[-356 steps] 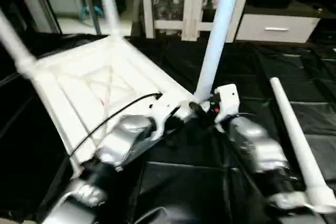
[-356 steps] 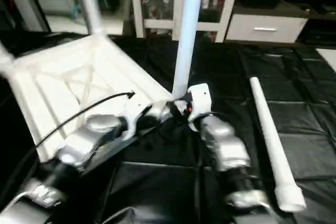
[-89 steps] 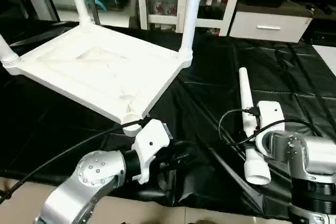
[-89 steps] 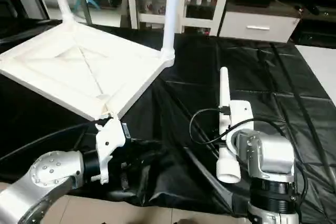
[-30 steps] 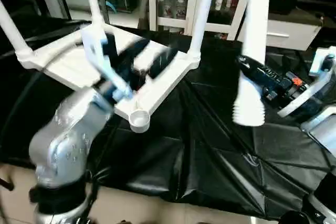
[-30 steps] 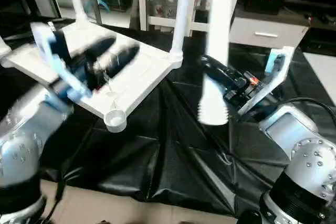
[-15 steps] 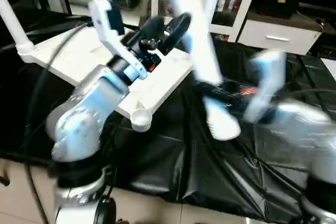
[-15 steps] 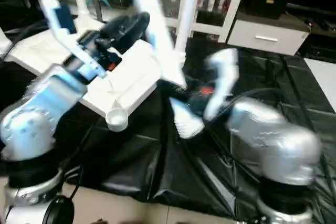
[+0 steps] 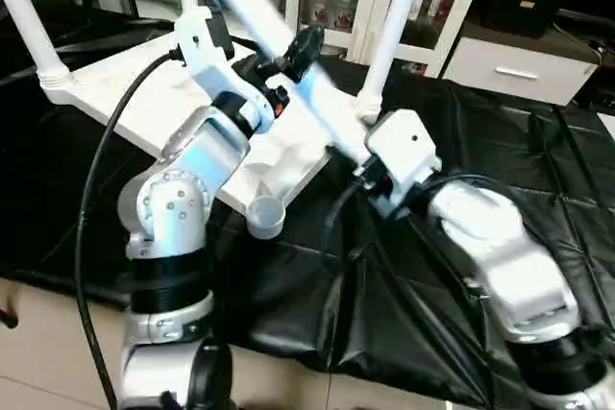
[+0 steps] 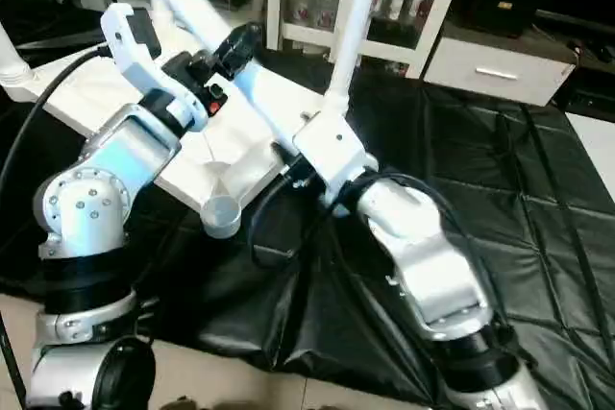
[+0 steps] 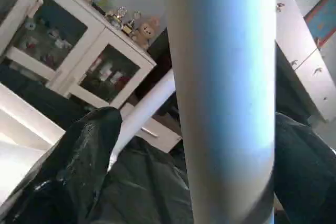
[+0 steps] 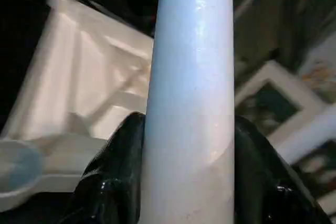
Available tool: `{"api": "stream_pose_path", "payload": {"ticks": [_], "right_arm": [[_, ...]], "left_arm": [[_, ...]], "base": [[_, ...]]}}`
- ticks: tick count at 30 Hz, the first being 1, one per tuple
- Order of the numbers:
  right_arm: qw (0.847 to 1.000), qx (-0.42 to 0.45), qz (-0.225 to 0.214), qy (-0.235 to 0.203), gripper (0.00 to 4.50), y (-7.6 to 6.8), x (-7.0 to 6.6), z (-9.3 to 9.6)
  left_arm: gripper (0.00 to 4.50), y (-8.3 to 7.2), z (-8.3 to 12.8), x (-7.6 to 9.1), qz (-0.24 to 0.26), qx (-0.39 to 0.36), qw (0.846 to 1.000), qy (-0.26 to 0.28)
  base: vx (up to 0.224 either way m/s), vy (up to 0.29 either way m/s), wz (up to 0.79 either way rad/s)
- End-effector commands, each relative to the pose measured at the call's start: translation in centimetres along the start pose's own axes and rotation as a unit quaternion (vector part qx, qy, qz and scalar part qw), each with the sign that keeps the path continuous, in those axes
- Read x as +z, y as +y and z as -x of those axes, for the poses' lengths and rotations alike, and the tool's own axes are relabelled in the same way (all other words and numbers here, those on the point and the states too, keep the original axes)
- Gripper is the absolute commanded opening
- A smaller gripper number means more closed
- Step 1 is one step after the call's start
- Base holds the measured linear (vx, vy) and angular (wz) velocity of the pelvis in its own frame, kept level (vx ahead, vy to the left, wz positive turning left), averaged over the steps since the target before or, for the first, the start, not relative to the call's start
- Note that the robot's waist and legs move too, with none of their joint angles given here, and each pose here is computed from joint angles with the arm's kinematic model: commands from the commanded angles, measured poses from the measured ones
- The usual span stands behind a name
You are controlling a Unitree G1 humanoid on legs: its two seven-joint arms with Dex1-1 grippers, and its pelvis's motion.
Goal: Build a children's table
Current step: Pick table leg
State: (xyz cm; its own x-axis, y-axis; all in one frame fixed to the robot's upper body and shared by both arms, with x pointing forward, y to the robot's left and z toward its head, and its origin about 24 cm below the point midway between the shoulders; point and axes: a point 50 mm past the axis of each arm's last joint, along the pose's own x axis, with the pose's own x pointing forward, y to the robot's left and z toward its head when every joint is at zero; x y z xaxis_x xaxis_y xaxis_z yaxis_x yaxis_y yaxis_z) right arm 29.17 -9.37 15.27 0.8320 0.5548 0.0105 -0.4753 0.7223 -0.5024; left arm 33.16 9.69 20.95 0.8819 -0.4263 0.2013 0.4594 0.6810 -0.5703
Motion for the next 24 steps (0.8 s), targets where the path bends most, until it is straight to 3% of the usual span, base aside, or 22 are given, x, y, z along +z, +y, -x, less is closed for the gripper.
{"api": "stream_pose_path", "payload": {"ticks": [1, 4, 5, 8, 11, 24], "right_arm": [[0.998, -0.023, 0.055, -0.015, 1.84, -0.11, 0.47, -0.10], [0.993, -0.027, 0.112, -0.026, 1.84, 0.34, 0.51, -0.23], [0.993, -0.027, 0.112, -0.026, 1.84, 0.34, 0.51, -0.23], [0.988, -0.037, 0.146, -0.033, 1.84, 0.46, 0.52, -0.33], [0.984, -0.052, 0.165, -0.038, 1.84, 0.42, 0.43, -0.50], [0.980, -0.069, 0.182, -0.046, 1.84, 0.22, 0.16, -0.83]], "left_arm": [[4.13, -0.57, -0.27, -0.42, 0.026, -0.013, 1.000, 0.012], [4.01, -0.99, -0.24, -0.61, 0.054, -0.027, 0.998, 0.013], [3.74, -0.99, -0.24, -0.61, 0.054, -0.027, 0.998, 0.013], [3.61, -1.27, -0.20, -0.55, 0.069, -0.038, 0.997, 0.009], [3.20, -1.39, -0.15, -0.39, 0.079, -0.040, 0.996, 0.005], [2.23, -1.21, 0.01, -0.26, 0.099, -0.031, 0.995, 0.000]], "base": [[0.000, 0.000, 0.00], [0.000, 0.000, 0.00], [0.000, 0.000, 0.00], [0.000, 0.000, 0.00], [0.000, 0.000, 0.00], [0.000, 0.000, 0.00]]}}
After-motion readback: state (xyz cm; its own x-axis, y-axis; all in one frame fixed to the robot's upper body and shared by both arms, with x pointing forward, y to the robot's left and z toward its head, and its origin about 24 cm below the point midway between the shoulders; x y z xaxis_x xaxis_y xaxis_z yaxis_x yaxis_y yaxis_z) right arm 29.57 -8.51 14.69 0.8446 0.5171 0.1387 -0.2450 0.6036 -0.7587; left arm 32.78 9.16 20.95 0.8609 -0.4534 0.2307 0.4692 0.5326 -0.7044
